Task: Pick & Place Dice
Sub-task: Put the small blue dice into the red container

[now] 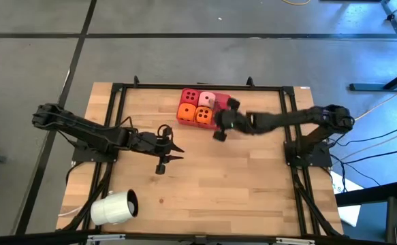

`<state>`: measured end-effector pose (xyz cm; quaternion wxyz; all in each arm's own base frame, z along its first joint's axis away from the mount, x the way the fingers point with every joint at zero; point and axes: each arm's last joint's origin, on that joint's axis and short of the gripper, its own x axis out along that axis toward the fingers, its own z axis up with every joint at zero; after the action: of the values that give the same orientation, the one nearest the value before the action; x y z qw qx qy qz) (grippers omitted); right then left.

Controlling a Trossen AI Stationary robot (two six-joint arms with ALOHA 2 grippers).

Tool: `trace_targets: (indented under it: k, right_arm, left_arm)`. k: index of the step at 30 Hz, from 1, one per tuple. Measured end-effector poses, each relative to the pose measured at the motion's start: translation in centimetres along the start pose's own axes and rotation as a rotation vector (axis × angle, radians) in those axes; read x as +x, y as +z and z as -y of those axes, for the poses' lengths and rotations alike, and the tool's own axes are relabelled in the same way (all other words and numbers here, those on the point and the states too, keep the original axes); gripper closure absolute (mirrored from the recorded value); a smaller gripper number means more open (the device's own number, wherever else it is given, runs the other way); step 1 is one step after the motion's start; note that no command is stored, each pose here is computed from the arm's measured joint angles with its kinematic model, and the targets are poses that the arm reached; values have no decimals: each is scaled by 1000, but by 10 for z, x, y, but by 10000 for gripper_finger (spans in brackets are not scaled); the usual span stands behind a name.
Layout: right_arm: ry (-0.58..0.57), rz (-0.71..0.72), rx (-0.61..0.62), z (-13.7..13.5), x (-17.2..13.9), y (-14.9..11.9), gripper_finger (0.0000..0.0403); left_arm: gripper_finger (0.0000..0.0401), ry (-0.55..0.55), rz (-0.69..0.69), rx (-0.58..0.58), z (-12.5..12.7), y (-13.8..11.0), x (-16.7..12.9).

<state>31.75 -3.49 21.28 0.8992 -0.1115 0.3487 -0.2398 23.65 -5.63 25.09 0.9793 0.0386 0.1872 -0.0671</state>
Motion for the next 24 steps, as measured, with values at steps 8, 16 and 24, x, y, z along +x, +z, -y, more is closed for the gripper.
trace_targets:
  k: [8,16,24]
  right_arm:
    - [164,-143,92,66,44,-30,342]
    - [213,-248,-70,66,68,-53,306]
    - [165,-246,-66,64,71,-52,248]
  left_arm:
    - [292,-4,-14,11,0,-1,0]
    - [294,-4,-14,32,0,-1,0]
    - [297,-3,-18,7,0,-2,0]
